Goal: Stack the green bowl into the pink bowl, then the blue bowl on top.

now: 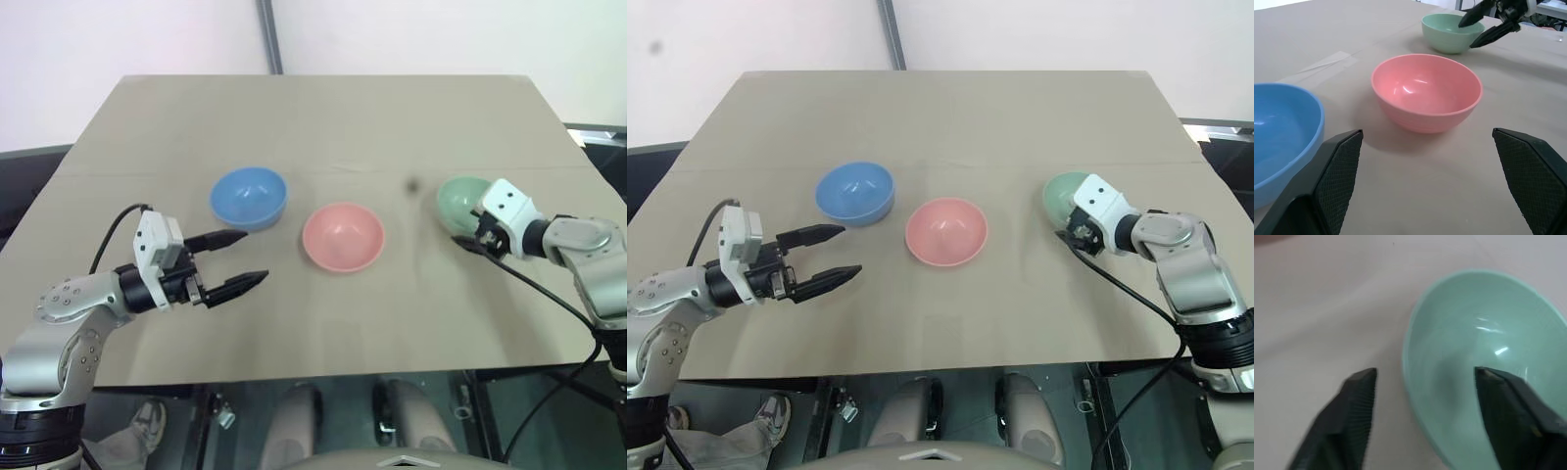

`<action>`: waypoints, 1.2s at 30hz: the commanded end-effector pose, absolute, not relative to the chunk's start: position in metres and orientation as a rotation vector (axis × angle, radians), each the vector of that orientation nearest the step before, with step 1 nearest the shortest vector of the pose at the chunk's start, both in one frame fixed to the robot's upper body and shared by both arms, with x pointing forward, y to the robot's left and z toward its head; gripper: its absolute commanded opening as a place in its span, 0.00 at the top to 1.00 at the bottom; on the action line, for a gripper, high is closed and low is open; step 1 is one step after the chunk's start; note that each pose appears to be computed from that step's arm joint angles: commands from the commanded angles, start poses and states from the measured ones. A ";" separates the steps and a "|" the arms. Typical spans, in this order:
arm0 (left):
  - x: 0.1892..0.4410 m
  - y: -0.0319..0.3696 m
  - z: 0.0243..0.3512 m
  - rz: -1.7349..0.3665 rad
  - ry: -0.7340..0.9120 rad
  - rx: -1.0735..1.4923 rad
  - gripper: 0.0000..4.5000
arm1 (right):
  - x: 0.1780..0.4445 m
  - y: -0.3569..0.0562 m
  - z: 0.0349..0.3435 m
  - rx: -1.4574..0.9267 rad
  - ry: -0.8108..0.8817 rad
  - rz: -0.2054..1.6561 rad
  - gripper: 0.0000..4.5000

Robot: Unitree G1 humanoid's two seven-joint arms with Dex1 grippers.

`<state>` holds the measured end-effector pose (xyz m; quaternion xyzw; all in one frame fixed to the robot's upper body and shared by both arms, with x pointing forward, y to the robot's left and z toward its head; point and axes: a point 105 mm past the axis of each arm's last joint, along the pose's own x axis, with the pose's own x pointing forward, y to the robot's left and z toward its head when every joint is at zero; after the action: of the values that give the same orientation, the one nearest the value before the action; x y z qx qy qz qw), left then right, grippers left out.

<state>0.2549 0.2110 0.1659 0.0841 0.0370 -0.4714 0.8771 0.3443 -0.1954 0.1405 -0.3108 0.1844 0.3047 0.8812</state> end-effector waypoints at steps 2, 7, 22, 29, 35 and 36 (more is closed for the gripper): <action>0.253 0.213 0.172 -0.973 0.057 0.184 0.00 | 0.351 -0.194 0.154 -0.715 0.318 0.637 0.72; 0.251 0.214 0.171 -0.961 0.057 0.178 0.00 | 0.342 -0.171 0.165 -0.739 0.219 0.757 0.99; 0.273 0.236 0.171 -0.787 0.045 0.224 0.00 | 0.273 -0.014 0.215 -0.623 -0.119 1.375 0.73; 0.291 0.246 0.176 -0.606 0.076 0.483 0.00 | 0.298 -0.018 0.217 -0.639 -0.165 1.229 0.11; 0.311 0.245 0.182 -0.610 0.195 0.781 0.00 | 0.284 -0.048 0.236 -0.562 -0.179 1.179 0.11; 0.316 0.243 0.183 -0.615 0.207 0.824 0.00 | 0.279 -0.053 0.236 -0.559 -0.169 1.177 0.11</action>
<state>0.3095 0.2458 0.1752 0.3417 0.1002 -0.2950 0.8867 0.2925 -0.0469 0.2220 -0.2619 -0.0561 0.5464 0.7935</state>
